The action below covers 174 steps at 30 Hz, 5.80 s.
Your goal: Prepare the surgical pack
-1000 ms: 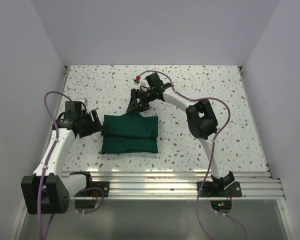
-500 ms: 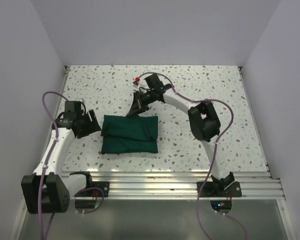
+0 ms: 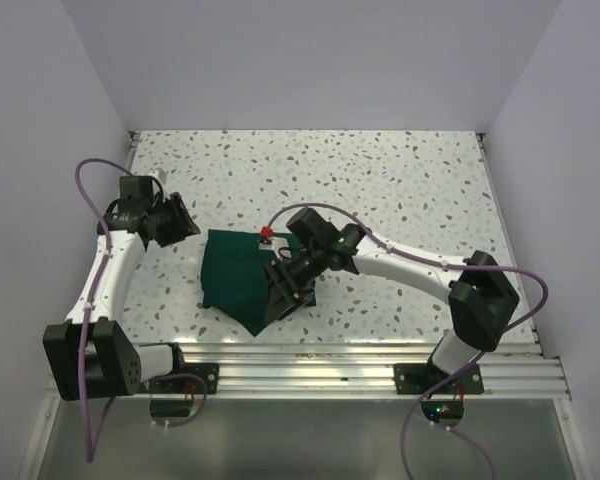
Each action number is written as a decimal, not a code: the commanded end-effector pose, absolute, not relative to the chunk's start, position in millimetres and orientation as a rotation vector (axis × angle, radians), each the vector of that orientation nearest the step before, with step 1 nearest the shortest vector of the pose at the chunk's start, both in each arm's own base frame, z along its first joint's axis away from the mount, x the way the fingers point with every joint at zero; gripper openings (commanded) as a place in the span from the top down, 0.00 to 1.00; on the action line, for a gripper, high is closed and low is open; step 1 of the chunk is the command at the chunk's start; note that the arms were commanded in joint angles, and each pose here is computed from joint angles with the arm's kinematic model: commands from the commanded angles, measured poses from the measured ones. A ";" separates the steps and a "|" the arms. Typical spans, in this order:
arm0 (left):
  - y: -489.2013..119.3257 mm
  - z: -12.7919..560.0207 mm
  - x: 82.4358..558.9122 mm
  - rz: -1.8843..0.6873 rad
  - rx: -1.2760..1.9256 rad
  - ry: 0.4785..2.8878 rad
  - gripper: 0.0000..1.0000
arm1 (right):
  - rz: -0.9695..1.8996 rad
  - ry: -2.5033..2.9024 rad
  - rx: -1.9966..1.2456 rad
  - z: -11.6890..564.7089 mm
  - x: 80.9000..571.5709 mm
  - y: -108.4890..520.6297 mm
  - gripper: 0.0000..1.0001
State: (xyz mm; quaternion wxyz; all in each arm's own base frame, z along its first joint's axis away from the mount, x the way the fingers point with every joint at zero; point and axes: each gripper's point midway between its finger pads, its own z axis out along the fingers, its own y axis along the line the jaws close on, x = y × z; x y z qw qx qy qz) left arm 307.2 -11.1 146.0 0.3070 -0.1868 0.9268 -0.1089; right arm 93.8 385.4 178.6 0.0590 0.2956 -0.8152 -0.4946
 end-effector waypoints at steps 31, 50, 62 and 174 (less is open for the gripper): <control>-35.4 32.7 243.7 -0.369 -0.980 2.748 0.81 | -0.826 -3.093 0.044 65.3 234.0 239.2 0.74; -167.8 26.1 219.3 -0.691 -0.715 2.955 0.88 | -1.062 -3.020 -0.003 72.9 384.5 320.1 0.70; -144.2 91.3 160.4 -0.746 -0.536 2.818 0.44 | -0.766 -3.260 -0.154 95.1 428.1 184.5 0.26; -266.1 97.2 254.5 -0.085 0.832 2.524 1.00 | -1.889 -2.801 -0.668 72.2 376.6 348.0 1.00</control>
